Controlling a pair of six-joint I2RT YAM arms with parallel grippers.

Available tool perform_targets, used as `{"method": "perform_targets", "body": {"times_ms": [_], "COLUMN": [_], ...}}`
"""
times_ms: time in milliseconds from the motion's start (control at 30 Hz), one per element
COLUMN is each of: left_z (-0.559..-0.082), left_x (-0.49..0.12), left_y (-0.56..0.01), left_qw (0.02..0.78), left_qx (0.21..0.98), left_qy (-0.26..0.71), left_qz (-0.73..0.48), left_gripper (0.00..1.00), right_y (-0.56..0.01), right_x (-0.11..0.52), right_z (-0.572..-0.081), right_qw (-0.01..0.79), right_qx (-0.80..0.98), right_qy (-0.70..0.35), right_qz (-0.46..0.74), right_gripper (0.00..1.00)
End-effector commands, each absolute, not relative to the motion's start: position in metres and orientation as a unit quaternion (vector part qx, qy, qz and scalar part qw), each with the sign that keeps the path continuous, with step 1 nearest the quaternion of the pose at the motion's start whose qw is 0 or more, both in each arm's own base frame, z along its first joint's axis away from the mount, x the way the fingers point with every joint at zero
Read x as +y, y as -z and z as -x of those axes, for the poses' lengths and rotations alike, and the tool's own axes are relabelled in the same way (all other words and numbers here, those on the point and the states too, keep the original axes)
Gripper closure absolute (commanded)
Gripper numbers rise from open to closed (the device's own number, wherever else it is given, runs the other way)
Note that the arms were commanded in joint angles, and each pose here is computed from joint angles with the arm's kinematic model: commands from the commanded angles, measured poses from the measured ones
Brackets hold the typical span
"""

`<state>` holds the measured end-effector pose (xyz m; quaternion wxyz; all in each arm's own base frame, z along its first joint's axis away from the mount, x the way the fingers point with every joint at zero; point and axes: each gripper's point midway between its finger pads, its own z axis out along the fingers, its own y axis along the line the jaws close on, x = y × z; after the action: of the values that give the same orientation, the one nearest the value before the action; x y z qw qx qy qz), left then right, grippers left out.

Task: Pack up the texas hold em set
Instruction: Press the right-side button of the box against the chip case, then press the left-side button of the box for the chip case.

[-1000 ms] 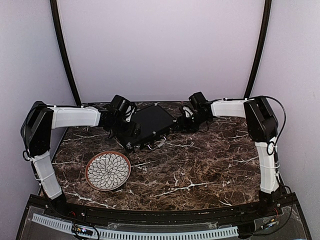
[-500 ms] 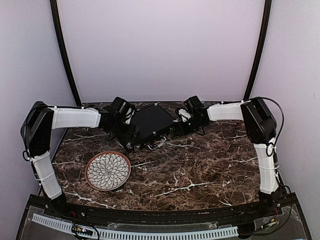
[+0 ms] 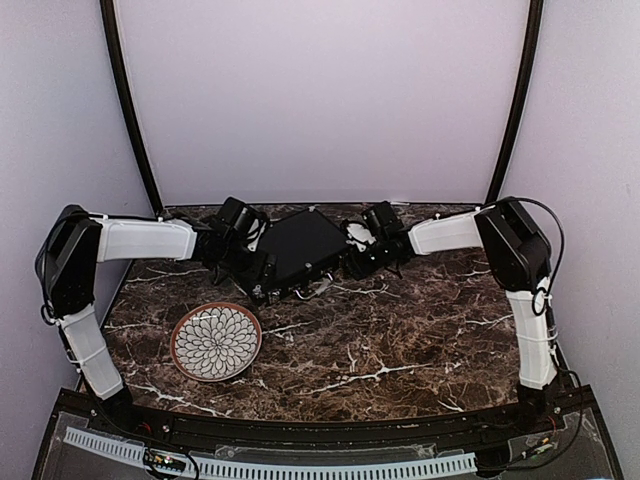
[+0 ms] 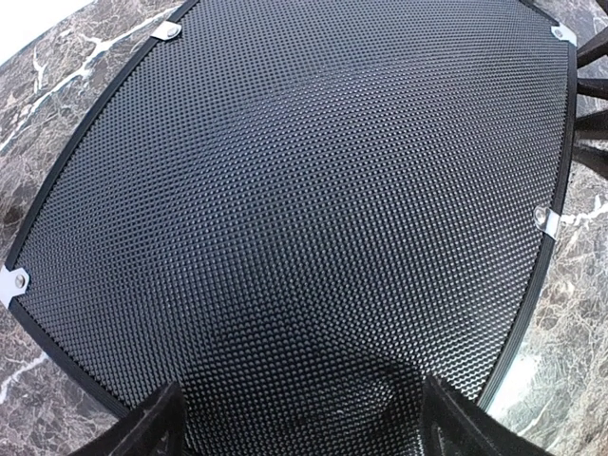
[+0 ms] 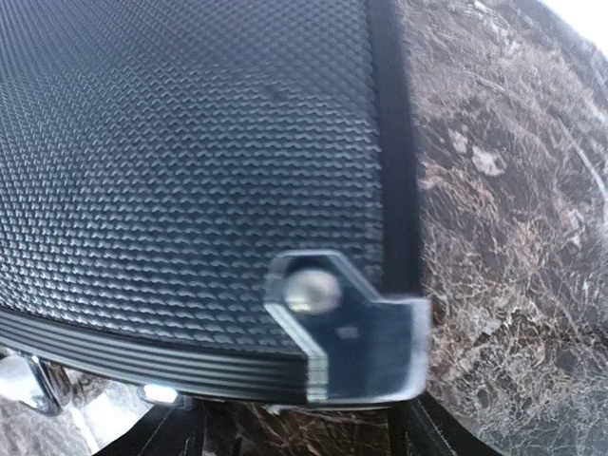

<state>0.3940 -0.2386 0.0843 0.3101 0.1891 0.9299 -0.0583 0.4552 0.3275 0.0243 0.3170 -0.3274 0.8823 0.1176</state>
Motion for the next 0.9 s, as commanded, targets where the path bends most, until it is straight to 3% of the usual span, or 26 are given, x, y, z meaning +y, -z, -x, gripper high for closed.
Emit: {"method": "perform_targets", "body": {"times_ms": [0, 500, 667, 867], "left_z": [-0.370, -0.356, -0.358, -0.351], "left_x": [-0.229, -0.223, -0.228, -0.238], "left_y": [-0.067, -0.060, -0.091, -0.123], "left_qw": [0.272, 0.262, 0.304, 0.347], "left_qx": [0.939, 0.943, 0.929, 0.910], "left_qy": [0.047, 0.049, 0.069, 0.094], "left_qz": [-0.205, -0.202, -0.200, -0.205], "left_gripper": [0.15, 0.18, 0.09, 0.05], "right_y": [-0.024, -0.020, -0.029, -0.049], "right_x": [0.336, 0.339, 0.327, 0.311], "right_z": [-0.457, -0.460, -0.440, -0.417], "right_qw": [0.364, 0.390, 0.377, 0.370], "right_qx": [0.855, 0.839, 0.850, 0.862], "right_qy": [-0.067, -0.042, -0.058, -0.072], "right_qz": [0.364, 0.377, 0.363, 0.338], "right_gripper": [0.32, 0.34, 0.20, 0.14]}}
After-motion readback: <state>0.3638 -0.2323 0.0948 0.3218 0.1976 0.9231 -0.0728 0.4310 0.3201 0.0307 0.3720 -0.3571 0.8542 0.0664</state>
